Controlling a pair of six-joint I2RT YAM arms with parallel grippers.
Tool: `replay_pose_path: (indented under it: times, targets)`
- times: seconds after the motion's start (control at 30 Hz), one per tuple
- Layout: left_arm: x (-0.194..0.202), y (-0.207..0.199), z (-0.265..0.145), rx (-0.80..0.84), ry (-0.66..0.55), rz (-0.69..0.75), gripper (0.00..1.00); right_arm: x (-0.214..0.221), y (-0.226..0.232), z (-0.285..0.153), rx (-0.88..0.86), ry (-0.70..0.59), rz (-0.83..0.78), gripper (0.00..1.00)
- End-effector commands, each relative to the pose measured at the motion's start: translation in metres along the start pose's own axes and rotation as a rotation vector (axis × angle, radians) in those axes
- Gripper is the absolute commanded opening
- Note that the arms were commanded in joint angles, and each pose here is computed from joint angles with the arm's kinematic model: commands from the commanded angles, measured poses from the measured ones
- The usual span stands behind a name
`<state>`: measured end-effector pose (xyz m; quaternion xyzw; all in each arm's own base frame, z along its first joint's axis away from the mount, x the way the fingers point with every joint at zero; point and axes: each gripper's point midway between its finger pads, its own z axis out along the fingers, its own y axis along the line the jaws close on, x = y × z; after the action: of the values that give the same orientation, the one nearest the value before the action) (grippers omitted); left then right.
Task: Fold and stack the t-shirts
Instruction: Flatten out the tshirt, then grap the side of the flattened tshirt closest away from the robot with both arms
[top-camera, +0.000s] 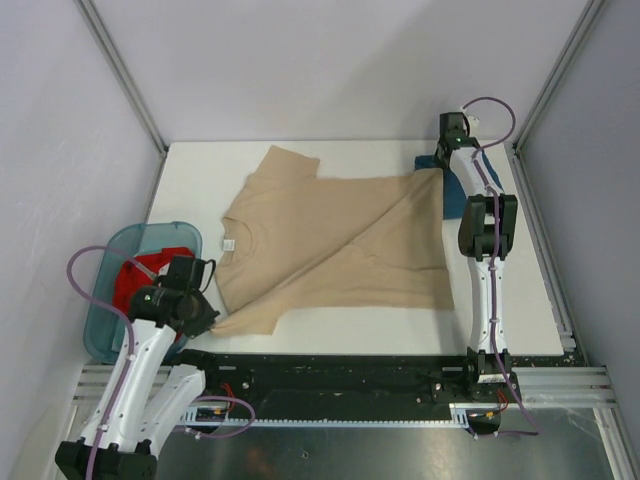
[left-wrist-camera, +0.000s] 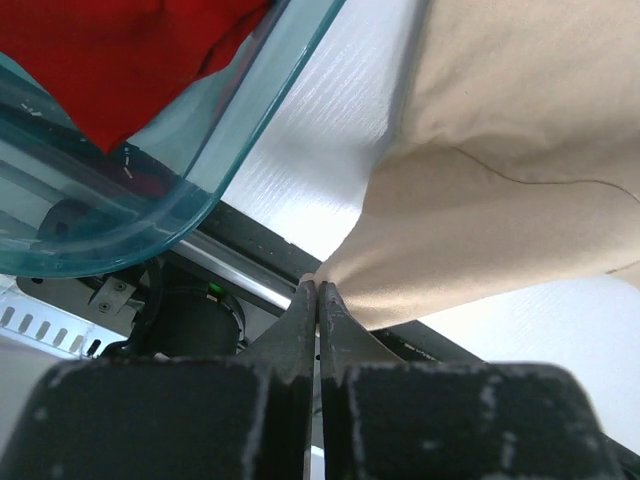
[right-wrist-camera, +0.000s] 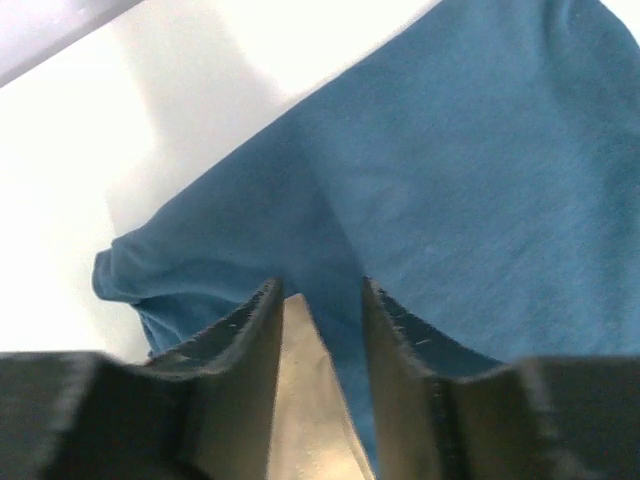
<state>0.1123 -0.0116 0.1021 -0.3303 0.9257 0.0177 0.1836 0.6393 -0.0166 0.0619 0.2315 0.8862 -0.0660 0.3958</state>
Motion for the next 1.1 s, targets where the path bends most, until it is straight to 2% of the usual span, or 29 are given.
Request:
replay_pose_path:
  times: [0.0, 0.03, 0.1, 0.2, 0.3, 0.4, 0.47, 0.67, 0.9, 1.07]
  targets:
    - [-0.012, -0.016, -0.006, 0.057, -0.022, 0.047, 0.00, -0.040, 0.002, -0.024, -0.020, -0.073, 0.048, 0.52]
    - [-0.015, -0.020, -0.005, 0.069, -0.024, 0.047, 0.00, -0.045, 0.004, -0.035, -0.027, -0.073, 0.055, 0.58]
    - [-0.020, -0.029, -0.003, 0.091, -0.034, 0.049, 0.00, -0.050, 0.005, -0.060, -0.032, -0.059, 0.070, 0.64]
    - [-0.026, -0.039, -0.001, 0.116, -0.044, 0.050, 0.00, -0.044, -0.002, -0.102, -0.027, -0.006, 0.107, 0.65]
    - [-0.032, -0.047, 0.000, 0.145, -0.063, 0.045, 0.00, -0.018, -0.024, -0.142, -0.017, 0.078, 0.181, 0.64]
    - [-0.036, -0.055, 0.000, 0.176, -0.080, 0.042, 0.00, 0.041, -0.052, -0.172, -0.046, 0.199, 0.262, 0.59]
    - [-0.039, -0.060, 0.000, 0.195, -0.084, 0.045, 0.00, 0.065, -0.075, -0.198, -0.057, 0.239, 0.330, 0.52]
    - [-0.048, -0.071, -0.001, 0.221, -0.100, 0.060, 0.00, 0.157, -0.119, -0.252, 0.032, 0.392, 0.381, 0.31]
    - [-0.048, -0.073, -0.001, 0.235, -0.107, 0.052, 0.00, 0.230, -0.153, -0.291, 0.103, 0.491, 0.479, 0.25]
    - [-0.049, -0.073, -0.002, 0.236, -0.113, 0.052, 0.00, 0.256, -0.170, -0.302, 0.154, 0.521, 0.524, 0.27]
